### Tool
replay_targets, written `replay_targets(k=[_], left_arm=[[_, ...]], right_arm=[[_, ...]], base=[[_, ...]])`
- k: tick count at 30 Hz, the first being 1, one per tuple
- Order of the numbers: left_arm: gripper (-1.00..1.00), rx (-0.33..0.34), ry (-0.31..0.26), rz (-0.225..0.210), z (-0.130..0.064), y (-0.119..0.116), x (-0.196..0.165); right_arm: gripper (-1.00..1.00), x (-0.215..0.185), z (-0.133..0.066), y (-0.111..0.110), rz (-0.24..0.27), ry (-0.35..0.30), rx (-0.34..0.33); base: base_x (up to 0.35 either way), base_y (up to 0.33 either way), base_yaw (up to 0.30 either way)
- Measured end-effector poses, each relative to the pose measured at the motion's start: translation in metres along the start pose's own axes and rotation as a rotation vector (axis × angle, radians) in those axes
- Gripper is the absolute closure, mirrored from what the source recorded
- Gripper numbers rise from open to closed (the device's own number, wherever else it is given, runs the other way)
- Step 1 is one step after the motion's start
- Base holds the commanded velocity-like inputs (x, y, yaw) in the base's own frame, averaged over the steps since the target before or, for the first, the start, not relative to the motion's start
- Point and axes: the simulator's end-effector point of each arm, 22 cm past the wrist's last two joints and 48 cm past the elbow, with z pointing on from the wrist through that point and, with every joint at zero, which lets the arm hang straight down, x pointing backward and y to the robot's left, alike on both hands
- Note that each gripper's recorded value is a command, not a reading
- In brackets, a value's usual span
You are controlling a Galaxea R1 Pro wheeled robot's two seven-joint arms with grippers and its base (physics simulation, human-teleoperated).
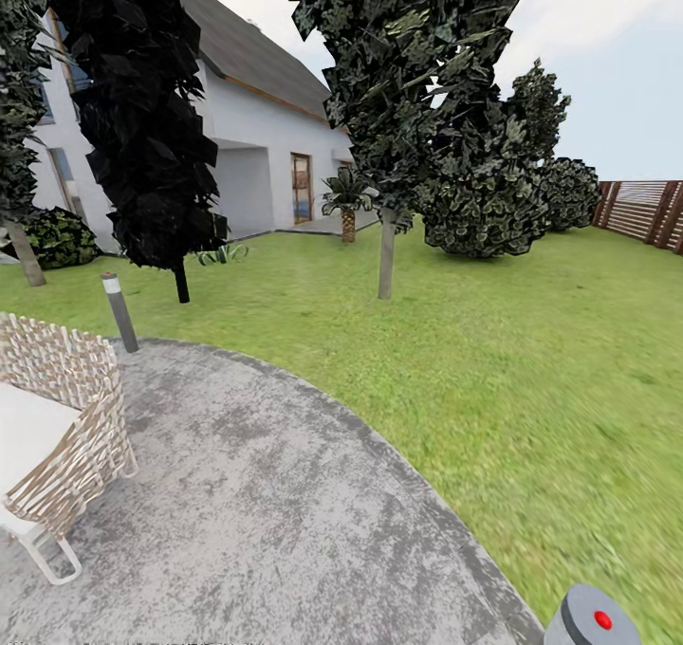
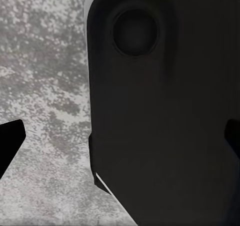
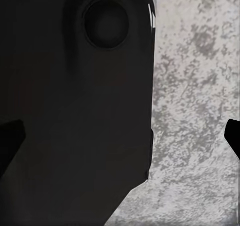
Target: In the garden, pick up the pesticide atomizer on the floor and spray pesticide onto both trees until each tree trunk is fully covered.
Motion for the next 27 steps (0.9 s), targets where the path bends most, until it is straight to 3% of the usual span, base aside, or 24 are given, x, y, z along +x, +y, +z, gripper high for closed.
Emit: replay_targets(k=[27], left_arm=[[-1.0, 0.0, 0.0, 0.0, 0.0, -0.0002, 0.0]], right_arm=[[-1.0, -0.0001, 0.0, -0.0001, 0.0, 0.0, 0.0]], base=[[0.0, 0.0, 0.278]])
